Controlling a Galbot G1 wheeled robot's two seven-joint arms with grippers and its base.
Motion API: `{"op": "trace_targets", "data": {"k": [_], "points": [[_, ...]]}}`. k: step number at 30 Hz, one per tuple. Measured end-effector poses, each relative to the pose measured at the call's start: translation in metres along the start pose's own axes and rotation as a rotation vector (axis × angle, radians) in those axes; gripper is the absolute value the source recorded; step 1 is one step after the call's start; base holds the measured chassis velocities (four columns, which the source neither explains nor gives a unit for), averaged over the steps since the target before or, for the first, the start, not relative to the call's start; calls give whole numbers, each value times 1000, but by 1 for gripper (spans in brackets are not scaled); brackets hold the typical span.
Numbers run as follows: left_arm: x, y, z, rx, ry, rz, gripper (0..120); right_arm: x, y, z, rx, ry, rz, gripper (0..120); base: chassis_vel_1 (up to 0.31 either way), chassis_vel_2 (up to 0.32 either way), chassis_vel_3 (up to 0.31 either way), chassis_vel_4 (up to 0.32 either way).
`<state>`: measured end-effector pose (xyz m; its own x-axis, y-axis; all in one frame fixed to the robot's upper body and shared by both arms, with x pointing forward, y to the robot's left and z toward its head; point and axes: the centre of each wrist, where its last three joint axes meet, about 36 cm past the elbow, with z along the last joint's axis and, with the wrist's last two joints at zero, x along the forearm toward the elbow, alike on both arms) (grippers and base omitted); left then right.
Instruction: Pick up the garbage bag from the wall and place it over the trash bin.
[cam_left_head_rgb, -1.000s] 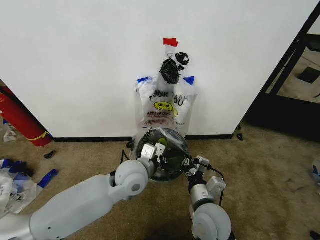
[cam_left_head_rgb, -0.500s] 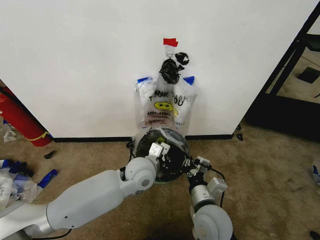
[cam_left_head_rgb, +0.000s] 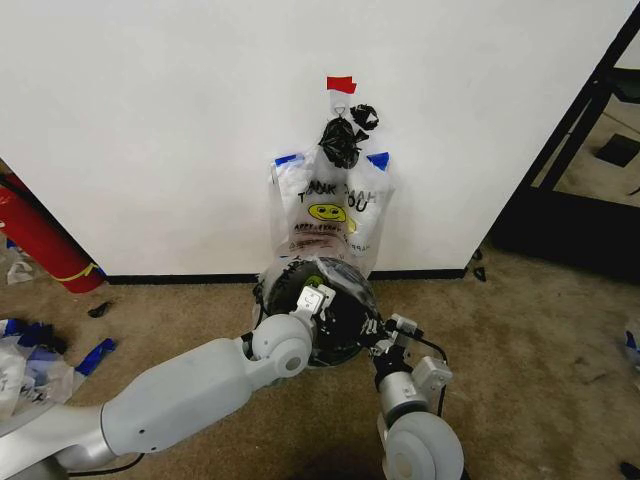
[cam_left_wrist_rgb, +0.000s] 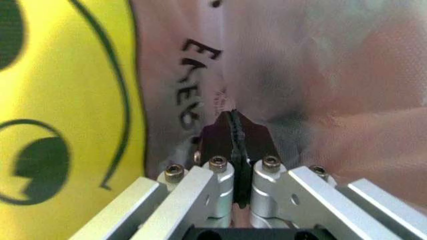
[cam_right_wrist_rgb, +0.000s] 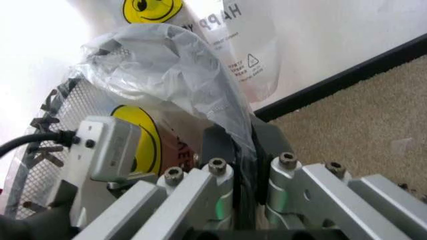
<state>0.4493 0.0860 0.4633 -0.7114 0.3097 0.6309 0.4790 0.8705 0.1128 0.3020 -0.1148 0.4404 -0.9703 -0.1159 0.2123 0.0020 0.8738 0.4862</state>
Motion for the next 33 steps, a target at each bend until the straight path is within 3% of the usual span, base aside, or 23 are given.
{"op": "trace_targets", "data": {"k": [27, 33], "points": [[-7, -15, 10, 18, 18, 46, 0, 6, 1, -2, -23, 14, -18, 1, 0, 0, 0, 0], [4, -4, 8, 19, -2, 33, 0, 4, -3, -2, -8, 12, -8, 1, 0, 0, 0, 0]]}}
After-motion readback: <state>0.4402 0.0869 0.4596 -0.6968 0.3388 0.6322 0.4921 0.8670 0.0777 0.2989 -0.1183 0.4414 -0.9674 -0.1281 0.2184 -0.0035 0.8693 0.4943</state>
